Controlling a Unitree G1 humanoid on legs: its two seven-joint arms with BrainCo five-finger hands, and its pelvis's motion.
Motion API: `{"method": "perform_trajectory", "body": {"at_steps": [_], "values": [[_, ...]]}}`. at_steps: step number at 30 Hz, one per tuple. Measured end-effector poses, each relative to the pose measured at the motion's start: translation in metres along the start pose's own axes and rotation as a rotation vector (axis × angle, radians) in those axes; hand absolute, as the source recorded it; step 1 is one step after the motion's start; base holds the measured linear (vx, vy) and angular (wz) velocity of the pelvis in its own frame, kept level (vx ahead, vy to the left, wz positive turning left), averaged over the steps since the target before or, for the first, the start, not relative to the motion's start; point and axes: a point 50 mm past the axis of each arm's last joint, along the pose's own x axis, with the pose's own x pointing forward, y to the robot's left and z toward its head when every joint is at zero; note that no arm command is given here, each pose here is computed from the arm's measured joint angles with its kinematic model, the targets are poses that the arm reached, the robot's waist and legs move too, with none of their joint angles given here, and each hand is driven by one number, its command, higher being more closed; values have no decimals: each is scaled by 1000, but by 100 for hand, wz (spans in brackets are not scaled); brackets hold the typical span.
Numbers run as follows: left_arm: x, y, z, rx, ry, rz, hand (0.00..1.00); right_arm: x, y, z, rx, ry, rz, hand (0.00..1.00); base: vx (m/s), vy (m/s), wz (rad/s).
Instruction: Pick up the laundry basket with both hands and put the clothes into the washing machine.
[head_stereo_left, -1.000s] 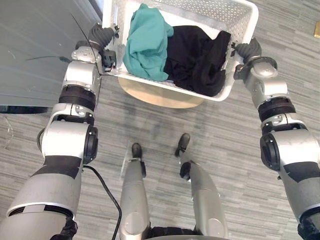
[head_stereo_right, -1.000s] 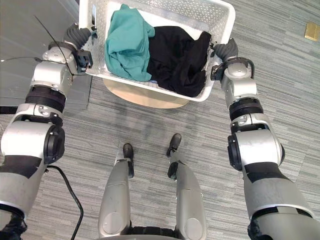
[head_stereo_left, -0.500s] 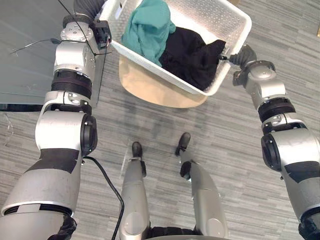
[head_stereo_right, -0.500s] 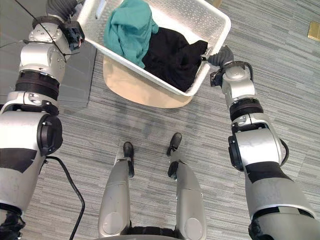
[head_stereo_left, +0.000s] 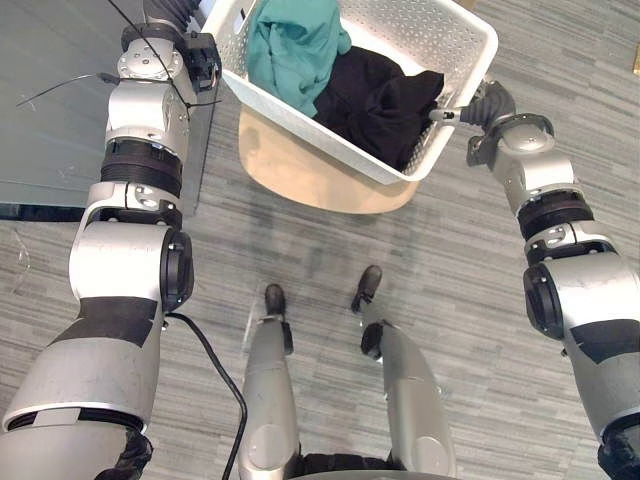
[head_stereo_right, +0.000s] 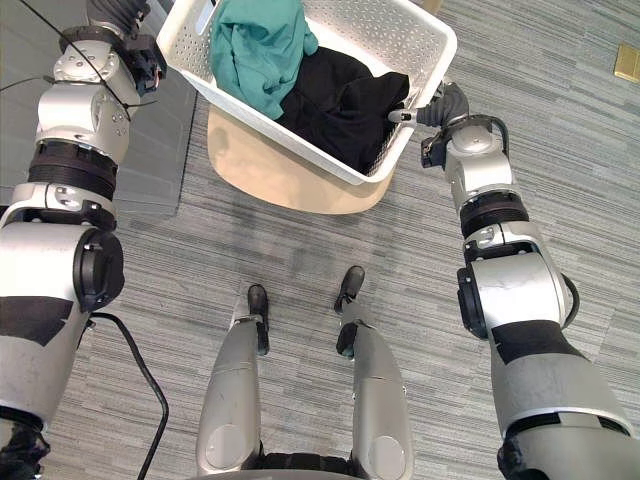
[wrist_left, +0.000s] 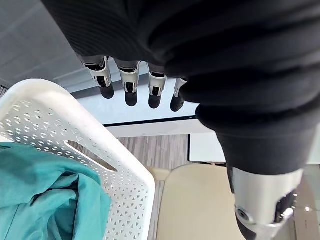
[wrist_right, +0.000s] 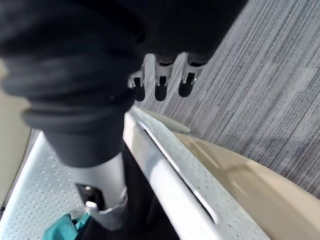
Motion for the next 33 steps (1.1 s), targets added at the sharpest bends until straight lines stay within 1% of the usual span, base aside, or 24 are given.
{"method": "perform_trajectory", "body": {"at_steps": [5,9,12,14,18,20,22,24,25,26,27,28,29,30,31,33], "values": [[0,1,-2,-4,6,5,0,-1,-9,3,-2,-7,-22,0,0,0,0],[-3,14,-9,-27,16,32,0,-2,-23,6,7,-12,-58,0,-3,2,-1],[-7,26,-9,-70,-21,55,0,-6,-35,26,26,-103,-91,0,-4,0,-1],[-12,37,-7,-92,-71,69,0,-13,-47,43,50,-208,-135,0,-16,-1,-2],[-27,59,-3,-48,-166,89,0,-28,-65,42,69,-306,-174,0,-31,-1,-5],[-38,71,-3,-12,-214,94,0,-39,-78,30,64,-333,-208,0,-27,-4,-6],[-48,77,-7,23,-239,87,0,-53,-92,18,56,-354,-252,0,-25,-4,-4],[-65,88,-23,50,-233,95,0,-74,-107,-12,51,-345,-315,0,-22,-2,-7],[-71,92,-30,61,-223,97,0,-80,-109,-22,41,-333,-324,0,0,0,0],[-82,99,-46,77,-188,109,0,-89,-112,-41,26,-301,-338,0,47,-8,-2],[-102,115,-74,103,-110,142,0,-104,-118,-72,24,-226,-373,0,105,1,-6],[-111,123,-85,114,-78,162,0,-110,-121,-85,30,-194,-390,0,151,6,-9],[-129,139,-104,133,-9,205,0,-123,-126,-109,45,-136,-431,0,156,8,-8],[-149,155,-121,140,55,257,0,-137,-128,-134,65,-71,-478,0,125,3,-4],[-160,162,-130,139,86,284,0,-145,-128,-147,66,-34,-498,0,96,-10,-2],[-204,181,-160,122,199,387,0,-181,-125,-196,70,127,-557,0,83,-4,2]]}}
